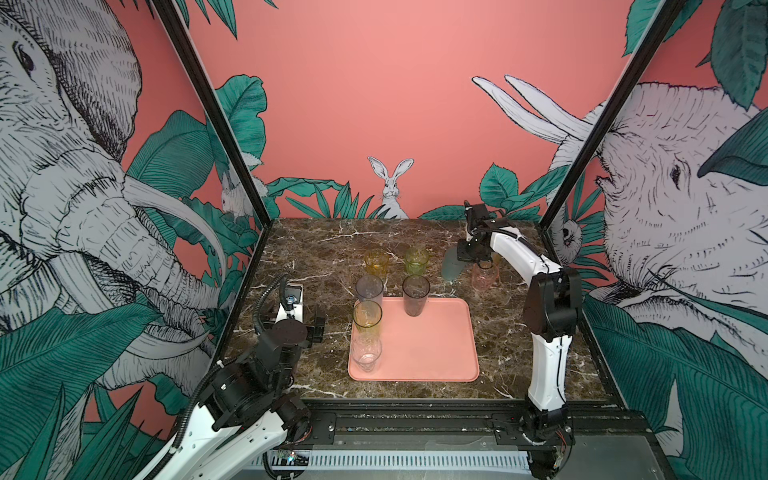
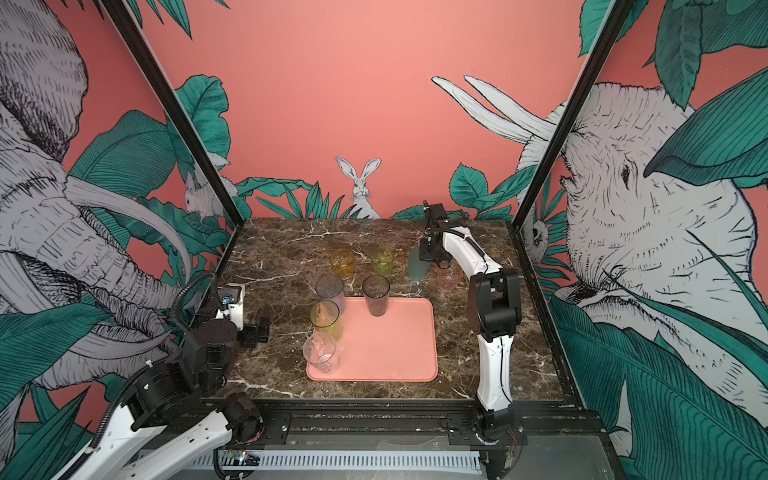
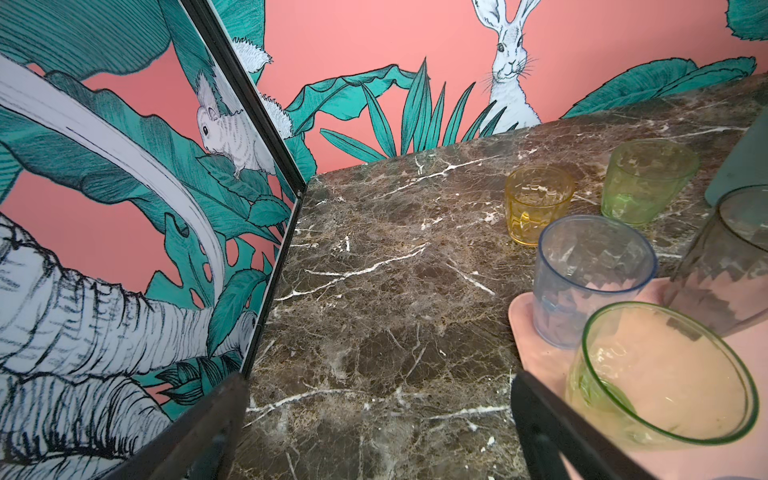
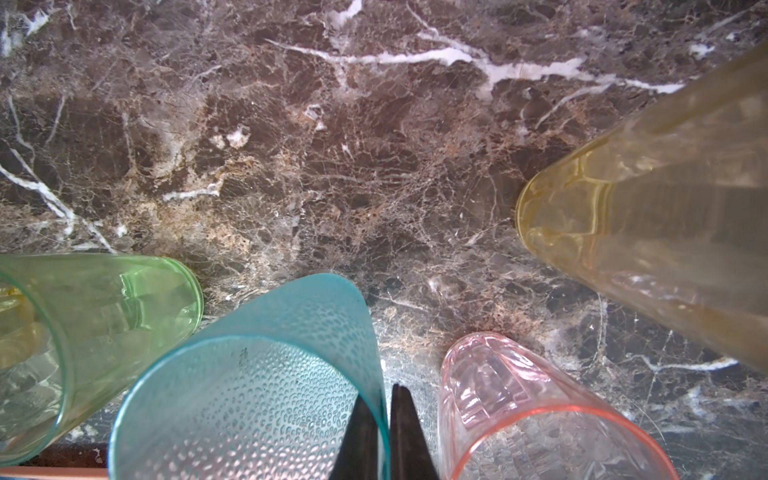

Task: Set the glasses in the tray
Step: 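Lower the right gripper around the teal cup's rim and close it, then lift the teal cup with the right gripper and draw it toward the robot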

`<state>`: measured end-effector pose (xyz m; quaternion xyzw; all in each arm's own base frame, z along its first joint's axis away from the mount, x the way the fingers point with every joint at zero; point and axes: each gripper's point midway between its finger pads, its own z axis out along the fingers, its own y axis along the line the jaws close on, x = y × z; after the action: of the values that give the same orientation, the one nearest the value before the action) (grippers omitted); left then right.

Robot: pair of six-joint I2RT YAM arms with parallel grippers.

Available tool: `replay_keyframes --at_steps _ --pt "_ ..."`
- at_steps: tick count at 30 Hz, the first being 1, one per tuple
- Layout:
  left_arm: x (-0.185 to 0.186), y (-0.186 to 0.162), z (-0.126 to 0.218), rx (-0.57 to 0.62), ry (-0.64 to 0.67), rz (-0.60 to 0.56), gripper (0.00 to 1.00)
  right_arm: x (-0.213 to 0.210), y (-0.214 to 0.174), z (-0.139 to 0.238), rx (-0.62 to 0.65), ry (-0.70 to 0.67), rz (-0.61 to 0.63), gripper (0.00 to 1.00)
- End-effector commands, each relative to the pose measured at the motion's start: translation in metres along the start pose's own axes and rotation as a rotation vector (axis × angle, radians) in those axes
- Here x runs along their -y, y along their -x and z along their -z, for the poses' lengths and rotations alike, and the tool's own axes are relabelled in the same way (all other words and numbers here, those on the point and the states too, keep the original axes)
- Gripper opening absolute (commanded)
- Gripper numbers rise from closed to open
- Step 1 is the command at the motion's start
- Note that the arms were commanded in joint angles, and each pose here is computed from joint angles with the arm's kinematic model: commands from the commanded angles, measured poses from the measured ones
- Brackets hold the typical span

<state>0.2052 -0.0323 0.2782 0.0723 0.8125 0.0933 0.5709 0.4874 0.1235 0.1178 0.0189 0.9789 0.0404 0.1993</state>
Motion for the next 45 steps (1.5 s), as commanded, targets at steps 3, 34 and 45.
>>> replay_keyframes --at_steps 3,34,45 --pt "-0.001 0.002 -0.001 0.006 0.010 0.022 0.99 0.001 0.006 0.032 0.034 0.014 -0.005 0.00" --pt "0.000 0.001 0.000 0.005 0.001 0.032 0.99 -0.009 -0.057 0.174 0.116 0.016 0.099 0.00" --pt "-0.003 0.002 0.001 0.009 0.012 0.037 0.99 -0.019 -0.103 0.210 0.141 -0.036 0.196 0.00"
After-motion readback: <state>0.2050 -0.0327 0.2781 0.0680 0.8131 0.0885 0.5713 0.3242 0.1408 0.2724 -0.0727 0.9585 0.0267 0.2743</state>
